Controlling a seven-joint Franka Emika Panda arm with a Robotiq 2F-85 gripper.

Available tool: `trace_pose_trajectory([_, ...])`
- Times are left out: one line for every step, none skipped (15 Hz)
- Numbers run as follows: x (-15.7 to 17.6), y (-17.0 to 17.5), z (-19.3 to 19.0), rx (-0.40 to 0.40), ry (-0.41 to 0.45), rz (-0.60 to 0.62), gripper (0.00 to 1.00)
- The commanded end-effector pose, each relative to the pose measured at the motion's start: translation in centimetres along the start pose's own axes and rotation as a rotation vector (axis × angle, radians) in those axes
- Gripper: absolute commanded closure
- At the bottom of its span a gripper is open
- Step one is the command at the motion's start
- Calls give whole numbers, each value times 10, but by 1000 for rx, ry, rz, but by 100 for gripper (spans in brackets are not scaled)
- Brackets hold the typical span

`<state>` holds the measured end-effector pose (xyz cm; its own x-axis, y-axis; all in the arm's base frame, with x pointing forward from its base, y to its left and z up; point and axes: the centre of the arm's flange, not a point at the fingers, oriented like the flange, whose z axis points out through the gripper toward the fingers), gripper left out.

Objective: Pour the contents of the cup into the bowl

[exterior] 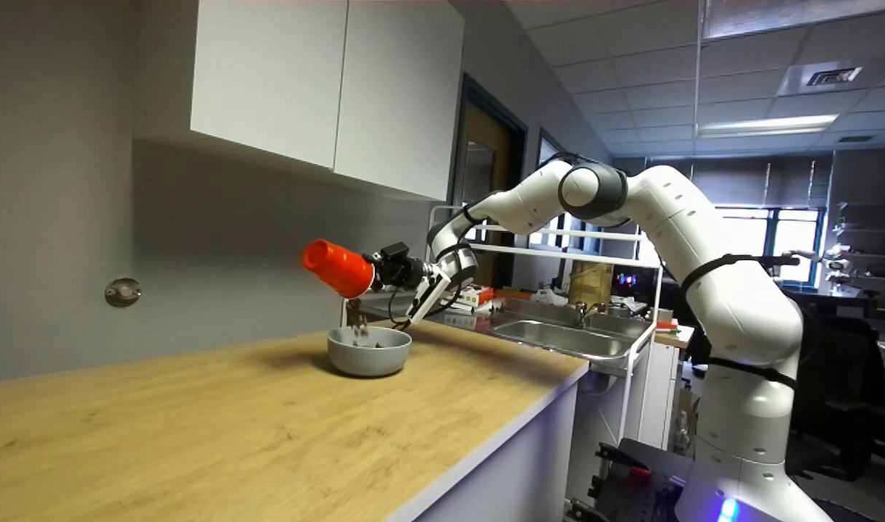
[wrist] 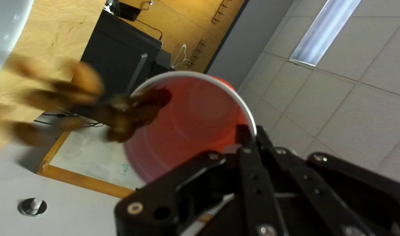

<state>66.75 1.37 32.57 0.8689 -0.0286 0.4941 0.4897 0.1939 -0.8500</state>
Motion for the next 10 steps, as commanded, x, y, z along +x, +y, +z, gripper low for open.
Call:
trace_pose_trajectory([-5, -5, -5, 41, 38, -27, 99])
trace_pose_trajectory([-6, -6, -5, 49, 43, -27, 99])
trace_pose_trajectory([-6, -7, -5, 53, 47, -28, 99])
trace_pose_trajectory([-5, -8, -5, 54, 49, -25, 99])
trace_pose_trajectory([-5, -9, -5, 57, 51, -26, 99])
trace_pose_trajectory([-4, -10, -5, 57, 50, -27, 99])
trace_pose_trajectory([-3, -11, -4, 54, 48, -27, 99])
trace_pose_trajectory([-3, -12, -4, 53, 47, -26, 99])
trace_pose_trajectory([-2, -12, -4, 49, 46, -26, 99])
trace_pose_trajectory([-2, -11, -3, 45, 44, -22, 99])
